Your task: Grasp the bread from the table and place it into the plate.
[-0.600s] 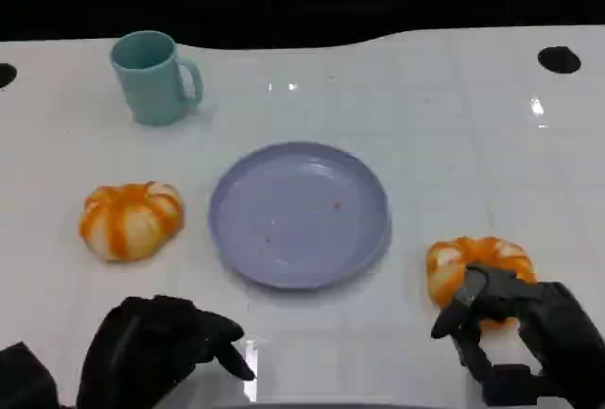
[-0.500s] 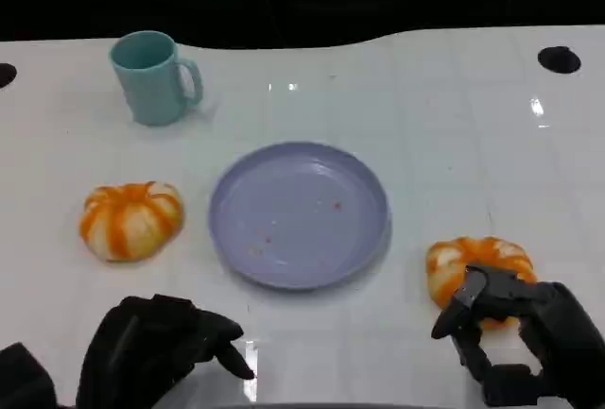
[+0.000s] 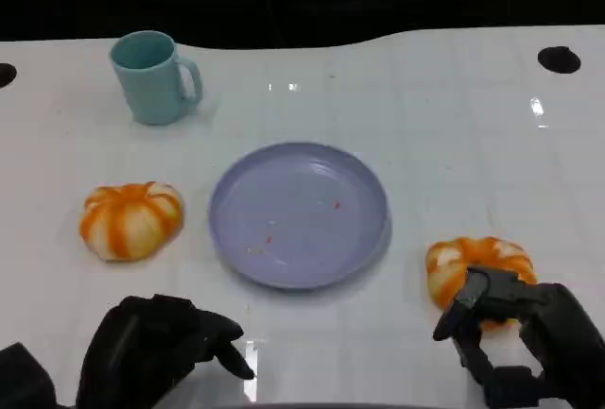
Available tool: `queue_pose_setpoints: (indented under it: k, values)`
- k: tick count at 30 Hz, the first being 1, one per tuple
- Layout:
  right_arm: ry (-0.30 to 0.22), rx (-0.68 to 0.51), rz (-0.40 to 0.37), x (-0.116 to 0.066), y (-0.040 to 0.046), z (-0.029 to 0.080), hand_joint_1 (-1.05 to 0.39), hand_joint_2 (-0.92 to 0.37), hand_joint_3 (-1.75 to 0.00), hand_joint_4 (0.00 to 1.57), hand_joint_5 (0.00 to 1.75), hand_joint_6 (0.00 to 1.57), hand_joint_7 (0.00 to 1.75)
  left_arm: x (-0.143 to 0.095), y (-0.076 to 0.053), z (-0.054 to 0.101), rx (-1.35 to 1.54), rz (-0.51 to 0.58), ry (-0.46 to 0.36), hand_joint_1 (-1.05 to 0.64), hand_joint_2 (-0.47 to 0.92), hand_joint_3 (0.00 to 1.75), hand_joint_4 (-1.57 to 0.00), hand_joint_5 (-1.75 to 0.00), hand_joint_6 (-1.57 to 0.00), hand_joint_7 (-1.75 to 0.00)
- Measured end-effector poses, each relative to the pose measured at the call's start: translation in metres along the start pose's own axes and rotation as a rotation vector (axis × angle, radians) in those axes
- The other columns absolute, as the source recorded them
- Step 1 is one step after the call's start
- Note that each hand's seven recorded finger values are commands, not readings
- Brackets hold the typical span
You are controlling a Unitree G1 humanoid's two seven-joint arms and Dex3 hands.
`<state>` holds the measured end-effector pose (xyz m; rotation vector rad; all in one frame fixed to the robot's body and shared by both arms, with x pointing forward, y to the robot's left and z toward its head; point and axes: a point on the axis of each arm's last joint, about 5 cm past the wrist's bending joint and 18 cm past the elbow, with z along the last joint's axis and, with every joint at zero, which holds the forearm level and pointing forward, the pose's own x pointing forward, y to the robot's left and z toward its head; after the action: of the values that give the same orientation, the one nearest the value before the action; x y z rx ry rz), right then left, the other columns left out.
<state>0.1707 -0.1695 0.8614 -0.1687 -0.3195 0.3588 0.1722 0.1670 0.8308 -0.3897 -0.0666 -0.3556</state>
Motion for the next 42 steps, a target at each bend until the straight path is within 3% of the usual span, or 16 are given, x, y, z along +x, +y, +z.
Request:
queue_pose_setpoints:
  k: [10,16,18,21,24,33,37,42]
  values:
    - [-0.008,0.001,-0.003,0.001,-0.0003,0.001,-0.16,-0.44,-1.16,0.79,1.66,0.79,1.24,0.000,0.000,0.000,0.002,-0.001,-0.001,-0.97,0.87,0.00,-1.20,-0.96,-1.56,0.00]
    - [-0.021,-0.022,-0.029,0.002,-0.0011,0.004,-0.24,-0.59,-0.78,0.62,1.32,0.72,0.83,0.000,0.000,0.000,0.001,-0.001,-0.002,-0.97,0.88,0.00,-1.20,-0.96,-1.56,0.00]
    - [-0.032,-0.047,-0.041,0.003,-0.0020,0.006,-0.30,-0.69,-0.56,0.54,1.19,0.67,0.63,0.000,0.000,0.000,0.001,-0.001,-0.002,-0.97,0.88,0.00,-1.21,-0.96,-1.56,0.00]
    - [-0.036,-0.141,-0.035,0.005,-0.0067,0.011,-0.39,-0.85,-0.23,0.49,0.97,0.62,0.46,0.000,0.000,0.000,0.002,-0.001,-0.002,-0.97,0.88,0.00,-1.21,-0.95,-1.56,0.00]
    - [-0.023,-0.272,-0.017,0.006,-0.0121,0.016,-0.47,-0.91,-0.06,0.46,0.79,0.61,0.32,0.000,0.000,0.000,0.003,-0.001,-0.002,-0.98,0.88,0.00,-1.21,-0.95,-1.56,-0.01]
    - [-0.006,-0.568,0.046,0.006,-0.0234,0.024,-0.56,-0.91,0.00,0.29,0.36,0.46,0.02,0.000,0.000,0.000,0.002,-0.001,-0.001,-0.96,0.87,0.00,-1.21,-0.94,-1.56,0.00]
    - [0.010,-0.725,0.064,0.008,-0.0271,0.032,-0.59,-0.89,0.00,0.23,0.30,0.37,0.00,0.000,0.000,0.000,0.001,-0.002,0.000,-0.97,0.87,0.00,-1.21,-0.94,-1.56,0.00]
    - [0.075,-0.906,0.082,0.008,-0.0304,0.040,-0.60,-0.86,0.00,0.21,0.28,0.35,0.00,0.000,0.000,0.000,0.002,-0.001,0.000,-0.97,0.88,0.00,-1.21,-0.94,-1.56,0.00]
